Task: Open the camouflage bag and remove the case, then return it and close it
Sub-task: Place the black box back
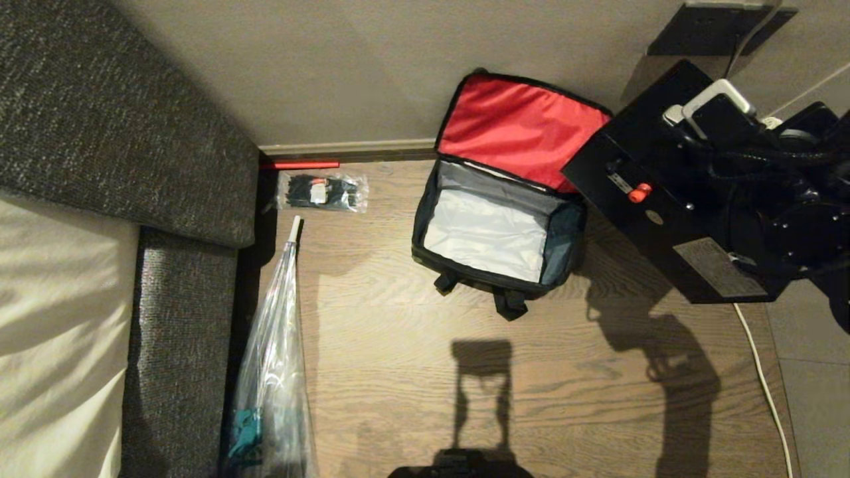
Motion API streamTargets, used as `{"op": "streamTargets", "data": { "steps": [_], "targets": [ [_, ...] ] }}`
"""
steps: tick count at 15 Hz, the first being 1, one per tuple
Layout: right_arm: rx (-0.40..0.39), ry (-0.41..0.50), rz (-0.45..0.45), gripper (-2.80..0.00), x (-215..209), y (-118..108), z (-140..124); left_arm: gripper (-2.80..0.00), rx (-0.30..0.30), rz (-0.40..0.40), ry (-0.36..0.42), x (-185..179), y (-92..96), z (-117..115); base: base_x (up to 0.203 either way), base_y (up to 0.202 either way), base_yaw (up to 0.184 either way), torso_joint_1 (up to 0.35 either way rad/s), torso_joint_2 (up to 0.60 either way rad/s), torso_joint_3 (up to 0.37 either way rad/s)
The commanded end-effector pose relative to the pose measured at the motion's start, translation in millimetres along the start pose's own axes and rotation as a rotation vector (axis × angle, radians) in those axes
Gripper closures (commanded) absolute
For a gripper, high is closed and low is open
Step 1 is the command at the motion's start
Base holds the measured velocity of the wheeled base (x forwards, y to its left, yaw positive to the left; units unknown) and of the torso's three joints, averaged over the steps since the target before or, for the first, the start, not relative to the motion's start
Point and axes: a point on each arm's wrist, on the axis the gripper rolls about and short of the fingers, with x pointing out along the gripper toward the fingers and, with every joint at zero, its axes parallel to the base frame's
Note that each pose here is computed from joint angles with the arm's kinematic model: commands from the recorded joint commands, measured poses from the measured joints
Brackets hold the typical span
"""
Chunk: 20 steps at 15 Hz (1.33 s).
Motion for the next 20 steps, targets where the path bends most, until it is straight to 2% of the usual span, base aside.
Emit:
{"op": "streamTargets", "data": {
  "steps": [1,10,16,20],
  "targets": [
    [0.010,-0.045,0.031,0.00,-5.9,6.6,15.8,0.00,0.000,0.001,-0.001,-0.1,0.0,-0.1,0.000,0.000,0.000,0.000,0.00,0.000],
    [0.038,-0.185,0.140,0.00,-14.6,47.1,72.1,0.00,0.000,0.001,0.001,0.1,0.0,0.0,0.000,0.000,0.000,0.000,0.00,0.000],
    [0.042,-0.317,0.214,0.00,-16.0,65.8,85.5,0.00,0.000,0.003,0.012,0.9,0.0,0.2,0.000,0.000,0.000,0.000,0.00,0.000],
    [0.043,-0.404,0.254,0.00,-15.6,68.6,88.5,0.00,0.000,0.002,0.022,1.6,0.0,0.5,0.000,0.000,0.000,0.000,0.00,0.000]
  ]
}}
